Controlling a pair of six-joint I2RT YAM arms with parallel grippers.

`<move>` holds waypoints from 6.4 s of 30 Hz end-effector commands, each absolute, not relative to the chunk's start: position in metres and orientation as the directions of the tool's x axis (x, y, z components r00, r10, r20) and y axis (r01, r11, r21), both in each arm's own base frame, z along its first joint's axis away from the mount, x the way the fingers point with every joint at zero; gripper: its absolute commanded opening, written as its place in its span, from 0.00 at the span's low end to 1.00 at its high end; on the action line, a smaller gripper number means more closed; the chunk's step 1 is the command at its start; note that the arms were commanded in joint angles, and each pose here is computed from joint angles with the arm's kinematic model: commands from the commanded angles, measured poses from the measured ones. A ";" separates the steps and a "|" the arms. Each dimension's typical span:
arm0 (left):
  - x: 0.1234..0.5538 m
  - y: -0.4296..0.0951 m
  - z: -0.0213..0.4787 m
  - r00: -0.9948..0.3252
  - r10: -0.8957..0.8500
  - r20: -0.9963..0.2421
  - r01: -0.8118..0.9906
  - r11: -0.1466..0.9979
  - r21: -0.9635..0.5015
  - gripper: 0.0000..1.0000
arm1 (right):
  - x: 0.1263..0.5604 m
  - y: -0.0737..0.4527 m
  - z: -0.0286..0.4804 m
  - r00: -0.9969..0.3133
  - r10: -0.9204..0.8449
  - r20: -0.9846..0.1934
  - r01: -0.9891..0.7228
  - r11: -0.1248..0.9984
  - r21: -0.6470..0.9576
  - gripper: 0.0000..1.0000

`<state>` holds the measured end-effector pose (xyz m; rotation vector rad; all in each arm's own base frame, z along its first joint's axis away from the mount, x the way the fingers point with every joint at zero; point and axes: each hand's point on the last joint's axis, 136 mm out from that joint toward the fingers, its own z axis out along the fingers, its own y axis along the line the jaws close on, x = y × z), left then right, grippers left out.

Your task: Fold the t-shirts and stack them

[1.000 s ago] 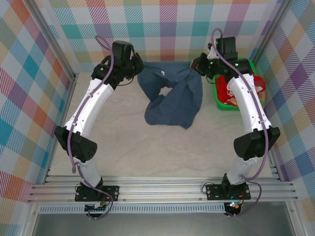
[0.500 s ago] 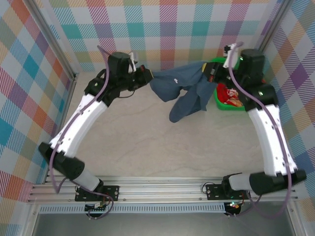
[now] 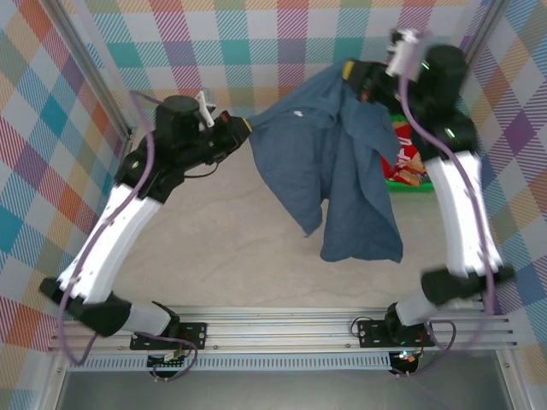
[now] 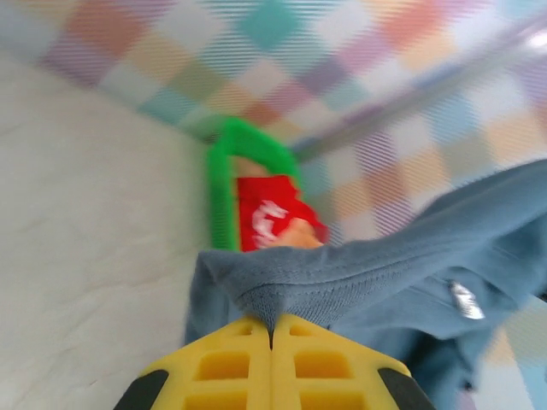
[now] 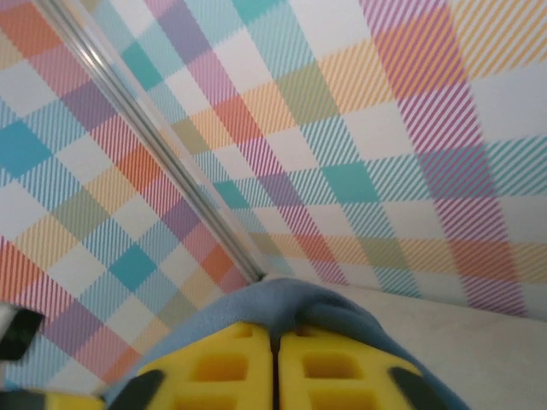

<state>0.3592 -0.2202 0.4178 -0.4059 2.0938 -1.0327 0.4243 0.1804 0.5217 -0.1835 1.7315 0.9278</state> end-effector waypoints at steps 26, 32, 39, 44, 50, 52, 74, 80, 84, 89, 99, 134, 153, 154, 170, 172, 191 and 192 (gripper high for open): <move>0.255 -0.187 0.069 -0.818 -0.553 0.158 -0.575 0.775 -0.264 0.61 | 0.298 0.152 0.132 -0.900 0.435 -0.032 0.350 0.765 0.540 0.51; 0.245 -0.190 0.029 -0.818 -0.532 0.219 -0.569 0.804 -0.174 0.51 | 0.255 0.128 0.073 -0.837 0.533 0.119 0.527 0.731 0.433 0.52; 0.241 -0.147 0.001 -0.848 -0.519 0.104 -0.521 0.854 0.015 0.06 | 0.255 0.126 0.036 -0.807 0.567 0.165 0.583 0.719 0.380 0.44; 0.239 -0.112 -0.001 -0.833 -0.551 0.039 -0.548 0.833 0.075 0.00 | 0.266 0.130 0.030 -0.798 0.571 0.194 0.598 0.713 0.366 0.37; 0.239 -0.089 0.012 -0.839 -0.544 -0.001 -0.541 0.836 0.094 0.00 | 0.248 0.127 0.053 -0.792 0.583 0.184 0.607 0.717 0.343 0.53; 0.237 -0.080 0.017 -0.837 -0.548 -0.018 -0.546 0.831 0.101 0.00 | 0.238 0.132 0.056 -0.799 0.563 0.209 0.599 0.721 0.348 0.55; 0.244 -0.069 0.037 -0.844 -0.533 -0.056 -0.535 0.843 0.052 0.00 | 0.205 0.198 0.045 -0.910 0.284 0.302 0.376 0.872 0.315 0.59; 0.241 -0.069 0.037 -0.848 -0.527 -0.052 -0.529 0.847 0.051 0.00 | 0.198 0.202 0.026 -0.922 0.225 0.316 0.317 0.906 0.279 0.43; 0.239 -0.067 0.037 -0.849 -0.525 -0.059 -0.528 0.848 0.055 0.00 | 0.210 0.194 0.029 -0.947 0.219 0.235 0.275 0.931 0.241 0.08; 0.234 -0.055 0.041 -0.850 -0.518 -0.091 -0.526 0.845 0.098 0.00 | 0.240 0.171 0.072 -0.977 0.212 0.014 0.210 0.959 0.191 0.00; 0.215 0.008 0.068 -0.789 -0.574 -0.218 -0.612 0.763 0.207 0.00 | 0.354 0.136 0.202 -0.870 0.311 -0.384 0.189 0.928 0.323 0.00; 0.186 0.014 0.063 -0.734 -0.668 -0.122 -0.678 0.715 0.170 0.56 | 0.343 0.123 0.143 -0.890 0.418 -0.182 0.332 0.868 0.369 0.47; 0.216 -0.010 0.061 -0.634 -0.773 -0.036 -0.774 0.633 0.020 0.51 | 0.353 0.254 0.077 -0.982 0.185 -0.029 0.145 0.845 0.514 0.25; 0.218 -0.011 0.062 -0.632 -0.774 -0.036 -0.775 0.632 0.011 0.50 | 0.357 0.268 0.074 -0.986 0.163 -0.025 0.126 0.843 0.523 0.25; 0.243 -0.036 0.070 -0.675 -0.738 -0.012 -0.729 0.669 -0.145 0.43 | 0.421 0.246 -0.004 -0.932 0.331 0.148 0.362 0.860 0.359 0.25; 0.239 -0.038 0.067 -0.688 -0.725 0.002 -0.718 0.681 -0.144 0.42 | 0.431 0.237 -0.006 -0.928 0.342 0.149 0.373 0.851 0.369 0.25; 0.170 -0.121 0.049 -0.786 -0.590 0.187 -0.613 0.783 -0.108 0.46 | 0.415 0.223 0.114 -0.958 0.277 -0.071 0.215 0.861 0.460 0.45; 0.169 -0.127 0.044 -0.787 -0.585 0.194 -0.609 0.787 -0.096 0.46 | 0.411 0.221 0.118 -0.957 0.277 -0.085 0.208 0.861 0.464 0.46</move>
